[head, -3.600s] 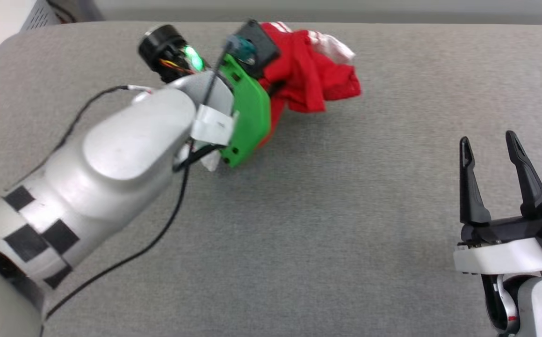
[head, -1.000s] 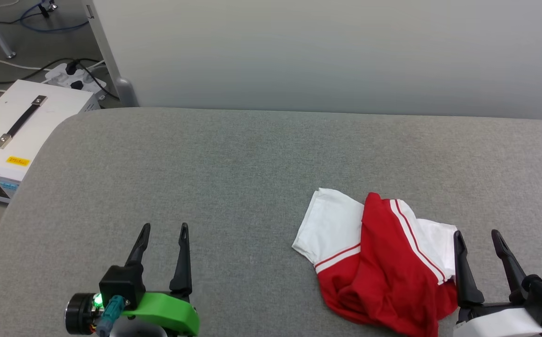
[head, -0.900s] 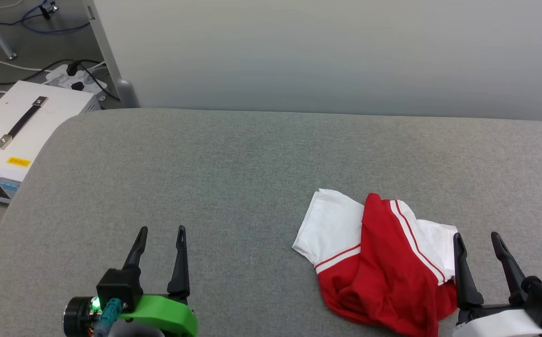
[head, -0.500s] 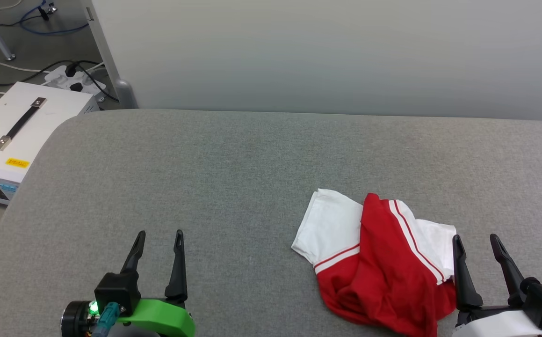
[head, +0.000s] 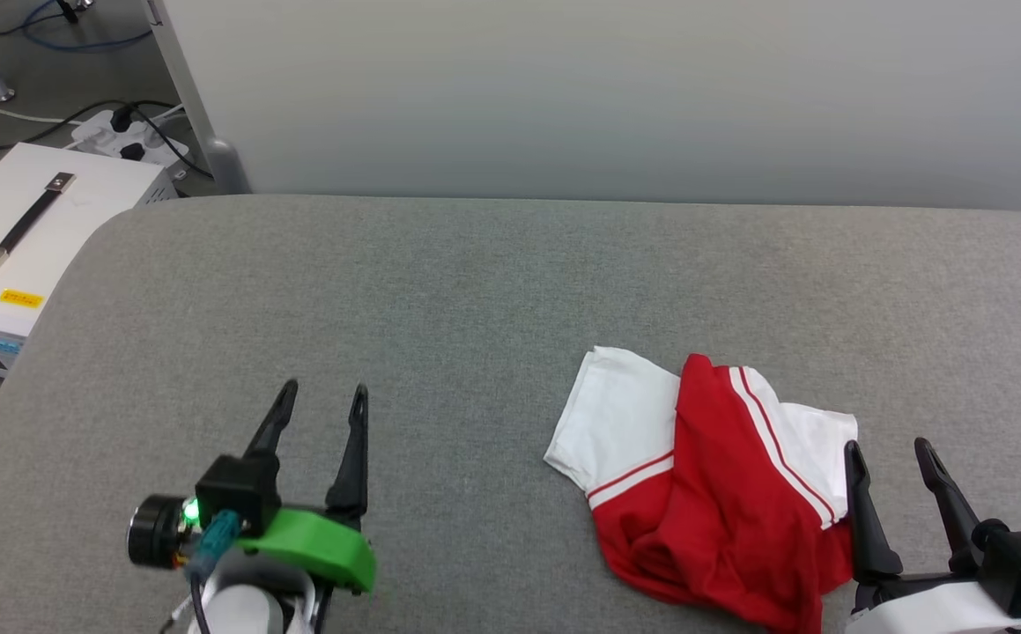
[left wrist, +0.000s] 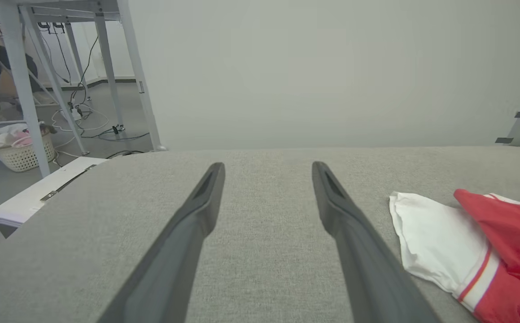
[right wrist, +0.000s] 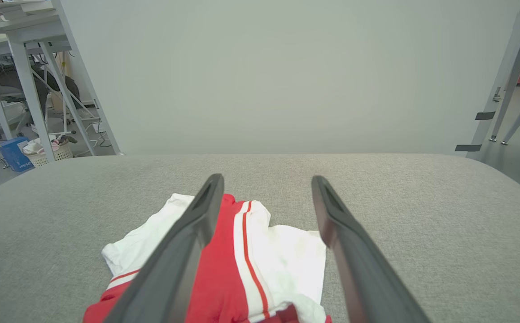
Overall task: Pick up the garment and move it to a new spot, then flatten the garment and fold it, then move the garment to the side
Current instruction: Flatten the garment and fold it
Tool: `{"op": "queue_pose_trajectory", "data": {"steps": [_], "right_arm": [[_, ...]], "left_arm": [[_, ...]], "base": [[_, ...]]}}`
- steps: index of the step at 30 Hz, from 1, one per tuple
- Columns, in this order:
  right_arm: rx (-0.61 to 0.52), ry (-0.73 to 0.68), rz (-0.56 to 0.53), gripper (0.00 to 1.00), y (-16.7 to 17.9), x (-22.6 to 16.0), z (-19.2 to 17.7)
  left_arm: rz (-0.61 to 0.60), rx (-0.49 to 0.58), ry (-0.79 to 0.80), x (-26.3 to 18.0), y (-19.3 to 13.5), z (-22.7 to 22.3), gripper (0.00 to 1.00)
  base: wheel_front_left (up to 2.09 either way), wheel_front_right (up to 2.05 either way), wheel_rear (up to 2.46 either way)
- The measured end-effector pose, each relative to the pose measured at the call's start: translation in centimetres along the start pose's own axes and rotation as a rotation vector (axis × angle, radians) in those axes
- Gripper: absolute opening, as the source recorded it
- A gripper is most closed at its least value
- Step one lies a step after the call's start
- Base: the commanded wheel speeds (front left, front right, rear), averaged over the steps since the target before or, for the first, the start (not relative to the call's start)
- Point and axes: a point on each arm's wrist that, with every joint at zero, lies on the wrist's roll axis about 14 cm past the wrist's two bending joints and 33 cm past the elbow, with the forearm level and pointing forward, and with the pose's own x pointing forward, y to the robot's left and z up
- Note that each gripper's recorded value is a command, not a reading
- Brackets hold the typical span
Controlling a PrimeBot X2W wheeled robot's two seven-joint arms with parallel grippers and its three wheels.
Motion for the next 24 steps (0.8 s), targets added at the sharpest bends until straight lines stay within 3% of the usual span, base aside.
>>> {"op": "queue_pose_trajectory", "data": {"steps": [8,14,17,24], "right_arm": [[0.000,0.003,-0.001,1.00,-0.1,1.1,-0.3],[-0.002,0.006,-0.016,1.00,-0.7,2.3,-0.6],[-0.004,0.016,-0.027,1.00,-1.1,2.7,-1.0],[-0.010,0.039,-0.051,1.00,-2.0,3.7,-2.0]], "left_arm": [[-0.202,0.094,-0.125,7.9,-3.0,4.8,1.00],[-0.394,0.127,-0.100,13.0,-7.3,6.2,1.00],[-0.485,0.142,-0.014,15.1,-9.7,5.7,1.00],[-0.642,0.230,0.372,16.9,-13.9,-0.5,1.00]], "base": [[0.00,0.00,0.00],[0.00,0.00,0.00],[0.00,0.00,0.00],[0.00,0.00,0.00]]}}
